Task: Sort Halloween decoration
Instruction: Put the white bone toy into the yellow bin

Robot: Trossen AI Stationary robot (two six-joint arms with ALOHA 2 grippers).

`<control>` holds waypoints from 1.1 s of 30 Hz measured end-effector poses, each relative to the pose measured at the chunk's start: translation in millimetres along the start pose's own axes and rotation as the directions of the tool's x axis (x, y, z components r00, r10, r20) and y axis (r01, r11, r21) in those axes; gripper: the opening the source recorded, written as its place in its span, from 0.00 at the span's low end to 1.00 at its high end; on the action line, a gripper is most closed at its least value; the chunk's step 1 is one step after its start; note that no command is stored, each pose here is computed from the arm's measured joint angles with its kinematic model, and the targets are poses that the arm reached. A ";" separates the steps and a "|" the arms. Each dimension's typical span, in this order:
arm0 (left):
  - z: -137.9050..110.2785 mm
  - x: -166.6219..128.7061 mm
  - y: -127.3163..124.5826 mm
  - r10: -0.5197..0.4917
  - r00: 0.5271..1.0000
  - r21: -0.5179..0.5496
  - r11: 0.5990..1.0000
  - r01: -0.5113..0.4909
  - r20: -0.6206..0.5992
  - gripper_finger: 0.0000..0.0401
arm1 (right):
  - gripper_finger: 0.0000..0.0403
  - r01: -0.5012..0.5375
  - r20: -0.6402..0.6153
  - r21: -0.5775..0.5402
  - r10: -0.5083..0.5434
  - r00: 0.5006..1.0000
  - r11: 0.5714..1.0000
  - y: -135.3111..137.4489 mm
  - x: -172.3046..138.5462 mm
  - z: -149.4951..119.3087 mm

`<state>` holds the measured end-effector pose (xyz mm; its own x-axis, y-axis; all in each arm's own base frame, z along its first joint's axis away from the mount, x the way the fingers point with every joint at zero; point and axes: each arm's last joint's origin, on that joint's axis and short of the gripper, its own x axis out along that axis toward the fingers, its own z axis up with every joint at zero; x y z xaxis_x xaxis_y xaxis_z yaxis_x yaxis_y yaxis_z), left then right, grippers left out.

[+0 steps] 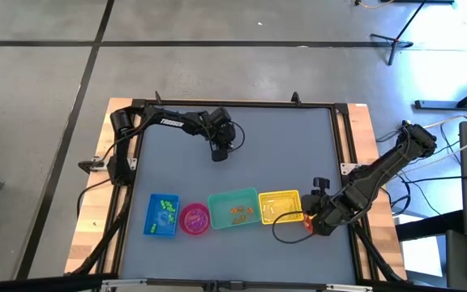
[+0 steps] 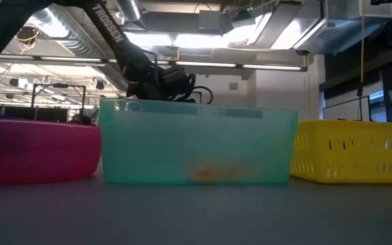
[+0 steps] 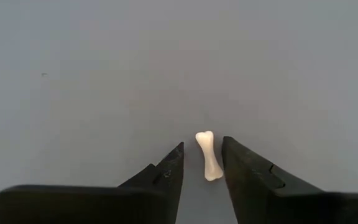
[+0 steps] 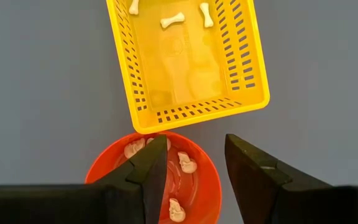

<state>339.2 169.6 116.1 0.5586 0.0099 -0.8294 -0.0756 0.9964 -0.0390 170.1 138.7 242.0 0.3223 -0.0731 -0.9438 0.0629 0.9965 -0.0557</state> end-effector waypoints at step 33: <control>4.8 4.7 -17.1 0.038 0.999 0.043 0.998 -0.037 -0.022 0.05 | 0.39 0.001 0.001 0.000 -0.001 1.000 1.000 -0.1 0.0 -0.1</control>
<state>347.1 153.0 115.6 0.5370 0.0454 -0.8424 -0.0608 0.9980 0.0151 170.0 138.6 242.0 0.3230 -0.0745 -0.9435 0.0630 0.9964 -0.0571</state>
